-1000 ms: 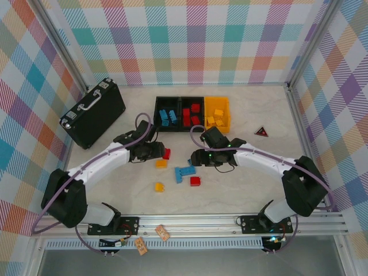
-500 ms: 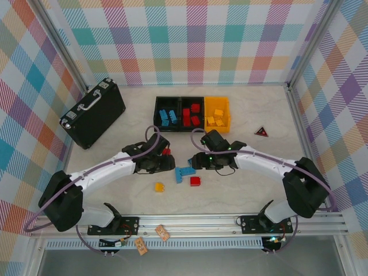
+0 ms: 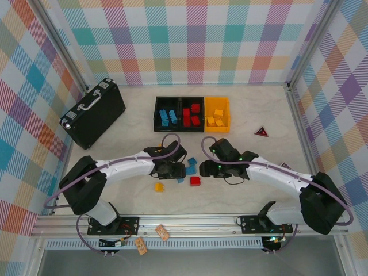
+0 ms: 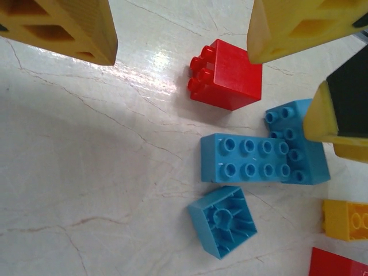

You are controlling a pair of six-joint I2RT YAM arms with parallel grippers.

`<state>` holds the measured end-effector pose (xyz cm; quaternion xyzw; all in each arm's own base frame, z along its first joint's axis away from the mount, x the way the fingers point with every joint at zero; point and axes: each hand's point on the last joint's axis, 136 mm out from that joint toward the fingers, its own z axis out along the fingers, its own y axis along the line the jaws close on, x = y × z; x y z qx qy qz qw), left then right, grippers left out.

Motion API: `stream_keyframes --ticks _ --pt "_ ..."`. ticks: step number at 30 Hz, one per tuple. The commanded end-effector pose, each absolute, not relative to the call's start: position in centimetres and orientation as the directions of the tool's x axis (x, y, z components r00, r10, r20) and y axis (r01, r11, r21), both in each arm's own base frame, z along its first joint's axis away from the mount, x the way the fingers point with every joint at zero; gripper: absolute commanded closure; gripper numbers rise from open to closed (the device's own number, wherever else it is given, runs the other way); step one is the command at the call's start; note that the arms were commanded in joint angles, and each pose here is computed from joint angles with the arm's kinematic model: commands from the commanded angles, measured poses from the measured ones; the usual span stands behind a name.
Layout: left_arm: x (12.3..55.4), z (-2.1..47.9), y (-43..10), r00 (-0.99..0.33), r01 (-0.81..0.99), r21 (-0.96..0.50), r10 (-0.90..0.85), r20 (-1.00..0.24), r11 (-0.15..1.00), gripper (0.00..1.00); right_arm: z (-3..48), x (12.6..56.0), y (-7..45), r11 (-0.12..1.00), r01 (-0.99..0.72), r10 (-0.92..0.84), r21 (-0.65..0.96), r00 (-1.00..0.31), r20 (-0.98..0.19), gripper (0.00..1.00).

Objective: Sort the legos into containers by color
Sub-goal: Pick up the lego from the middle-left of the table.

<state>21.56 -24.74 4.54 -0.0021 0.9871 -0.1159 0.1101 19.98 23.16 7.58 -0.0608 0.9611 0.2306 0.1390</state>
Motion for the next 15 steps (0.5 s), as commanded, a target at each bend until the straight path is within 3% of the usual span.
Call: stream_keyframes --ticks 1,8,15 --pt "21.32 3.92 -24.64 -0.980 0.032 -0.177 -0.004 -0.201 0.984 0.40 7.54 19.96 23.21 0.885 -0.165 -0.032 0.435 -0.955 -0.296 0.38" --pt "21.27 3.25 -24.71 -0.983 0.039 -0.150 0.010 -0.185 0.988 0.44 7.54 20.17 23.26 0.887 -0.164 -0.031 0.431 -0.954 -0.300 0.38" --pt "21.13 3.35 -24.17 -0.982 0.038 -0.132 0.013 -0.187 0.991 0.65 7.45 20.12 23.32 0.886 -0.163 -0.030 0.435 -0.955 -0.296 0.38"
